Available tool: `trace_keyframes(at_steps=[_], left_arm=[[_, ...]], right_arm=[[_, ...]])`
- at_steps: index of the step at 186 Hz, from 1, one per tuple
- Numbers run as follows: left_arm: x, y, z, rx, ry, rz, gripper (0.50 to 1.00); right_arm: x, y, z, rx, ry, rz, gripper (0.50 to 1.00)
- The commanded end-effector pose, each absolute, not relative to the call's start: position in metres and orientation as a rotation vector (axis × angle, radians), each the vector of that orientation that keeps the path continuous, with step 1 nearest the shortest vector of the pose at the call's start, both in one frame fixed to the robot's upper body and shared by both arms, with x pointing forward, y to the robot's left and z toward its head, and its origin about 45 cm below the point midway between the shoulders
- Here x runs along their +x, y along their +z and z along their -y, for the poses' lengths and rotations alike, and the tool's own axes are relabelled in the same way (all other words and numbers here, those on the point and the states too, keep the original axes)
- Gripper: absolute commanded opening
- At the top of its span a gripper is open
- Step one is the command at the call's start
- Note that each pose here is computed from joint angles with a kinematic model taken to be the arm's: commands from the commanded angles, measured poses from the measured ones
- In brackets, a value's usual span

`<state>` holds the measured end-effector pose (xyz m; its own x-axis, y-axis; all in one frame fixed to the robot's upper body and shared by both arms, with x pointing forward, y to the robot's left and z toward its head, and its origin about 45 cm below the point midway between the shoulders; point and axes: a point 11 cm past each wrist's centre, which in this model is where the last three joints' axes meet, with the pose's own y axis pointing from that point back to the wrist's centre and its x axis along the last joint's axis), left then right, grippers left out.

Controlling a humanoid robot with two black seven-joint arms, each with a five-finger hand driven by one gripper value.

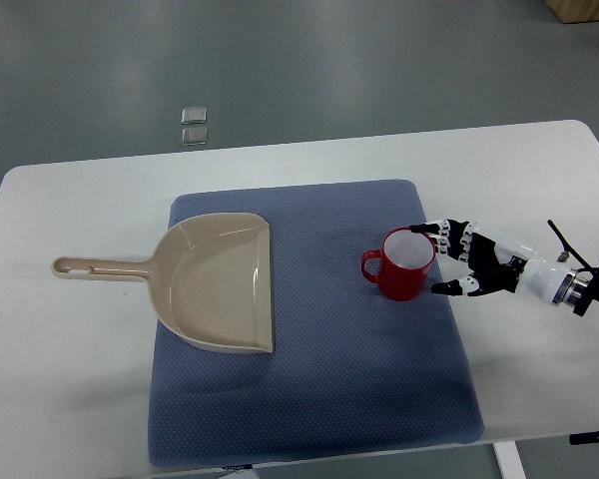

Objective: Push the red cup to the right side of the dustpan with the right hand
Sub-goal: 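Lower the right hand to the mat beside the red mug, then curl the right hand fingers around the red mug's side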

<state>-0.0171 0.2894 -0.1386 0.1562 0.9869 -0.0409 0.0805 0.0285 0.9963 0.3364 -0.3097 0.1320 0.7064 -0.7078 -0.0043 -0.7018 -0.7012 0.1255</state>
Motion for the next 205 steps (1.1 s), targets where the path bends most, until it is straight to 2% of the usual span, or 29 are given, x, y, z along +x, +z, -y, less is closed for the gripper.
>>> trace_keyframes(at_steps=[1,99,205], left_arm=[[-0.018,-0.139,-0.289,1.311,1.027,-1.165,1.0],[-0.02,-0.139,-0.29,1.314,1.027,-1.167,1.0],[-0.02,-0.139,-0.289,1.315,1.024,-1.168,1.0]], right_arm=[[0.337,0.128,0.305,2.802,-0.097,1.167,0.934],[0.345,0.119,0.269,2.846,-0.122,1.21,0.934],[0.35,0.126,0.271,2.859,-0.112,1.243,0.934]])
